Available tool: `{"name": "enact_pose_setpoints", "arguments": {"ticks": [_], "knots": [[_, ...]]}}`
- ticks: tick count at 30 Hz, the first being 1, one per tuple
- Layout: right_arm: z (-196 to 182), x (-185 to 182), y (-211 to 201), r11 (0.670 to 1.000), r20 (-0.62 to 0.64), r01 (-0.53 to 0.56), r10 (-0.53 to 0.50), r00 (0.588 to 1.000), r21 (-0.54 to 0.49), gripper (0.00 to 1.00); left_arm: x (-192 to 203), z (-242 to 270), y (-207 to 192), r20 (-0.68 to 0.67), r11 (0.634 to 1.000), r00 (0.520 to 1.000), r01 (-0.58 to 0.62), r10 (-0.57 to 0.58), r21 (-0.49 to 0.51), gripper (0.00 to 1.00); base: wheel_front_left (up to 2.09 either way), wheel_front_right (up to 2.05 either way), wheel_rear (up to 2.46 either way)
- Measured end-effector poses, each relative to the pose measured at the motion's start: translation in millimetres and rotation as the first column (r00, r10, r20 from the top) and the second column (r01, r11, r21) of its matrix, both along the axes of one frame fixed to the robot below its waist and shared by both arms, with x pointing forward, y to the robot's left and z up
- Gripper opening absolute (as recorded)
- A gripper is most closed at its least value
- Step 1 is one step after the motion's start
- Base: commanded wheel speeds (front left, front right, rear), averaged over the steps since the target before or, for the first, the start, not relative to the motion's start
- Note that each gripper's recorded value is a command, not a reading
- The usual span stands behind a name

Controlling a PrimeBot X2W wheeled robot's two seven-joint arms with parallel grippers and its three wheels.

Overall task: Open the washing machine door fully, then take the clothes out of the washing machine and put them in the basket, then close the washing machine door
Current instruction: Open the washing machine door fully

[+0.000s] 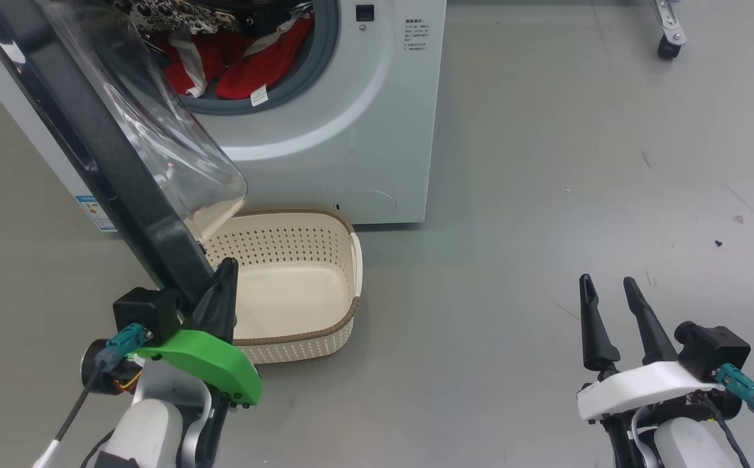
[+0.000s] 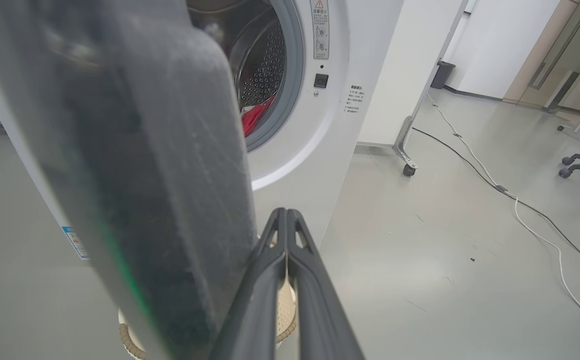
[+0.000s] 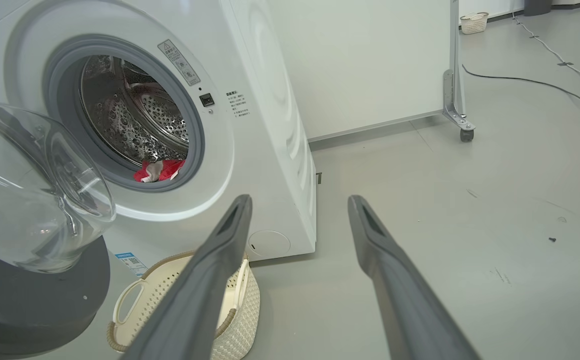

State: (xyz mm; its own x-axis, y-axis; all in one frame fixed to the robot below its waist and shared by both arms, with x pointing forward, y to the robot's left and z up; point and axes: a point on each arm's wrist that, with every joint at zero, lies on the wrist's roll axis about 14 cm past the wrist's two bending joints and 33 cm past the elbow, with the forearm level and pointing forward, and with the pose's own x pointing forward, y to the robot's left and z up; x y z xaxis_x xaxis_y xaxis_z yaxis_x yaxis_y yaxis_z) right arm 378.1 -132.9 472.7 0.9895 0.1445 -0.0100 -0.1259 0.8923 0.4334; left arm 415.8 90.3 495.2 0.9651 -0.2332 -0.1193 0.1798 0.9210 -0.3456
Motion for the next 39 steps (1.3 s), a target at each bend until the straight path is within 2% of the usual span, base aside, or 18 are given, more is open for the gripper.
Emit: {"name": "enact_pose_setpoints", "arguments": {"ticks": [23,39], "knots": [[-1.0,6.6,45.6,0.991,-0.001,-0.134,0.134,0.991,0.014,1.0,-19.1,1.4,53.0,0.007,0.986,0.986,-0.164,0.164,-0.018,0.0,0.0,0.0,0.0],[-11.3,12.4,77.4,0.974,-0.027,-0.224,0.224,0.974,0.027,1.0,-29.2,-5.5,105.1,-0.014,0.943,0.944,-0.33,0.329,-0.035,0.0,0.0,0.0,0.0]]}}
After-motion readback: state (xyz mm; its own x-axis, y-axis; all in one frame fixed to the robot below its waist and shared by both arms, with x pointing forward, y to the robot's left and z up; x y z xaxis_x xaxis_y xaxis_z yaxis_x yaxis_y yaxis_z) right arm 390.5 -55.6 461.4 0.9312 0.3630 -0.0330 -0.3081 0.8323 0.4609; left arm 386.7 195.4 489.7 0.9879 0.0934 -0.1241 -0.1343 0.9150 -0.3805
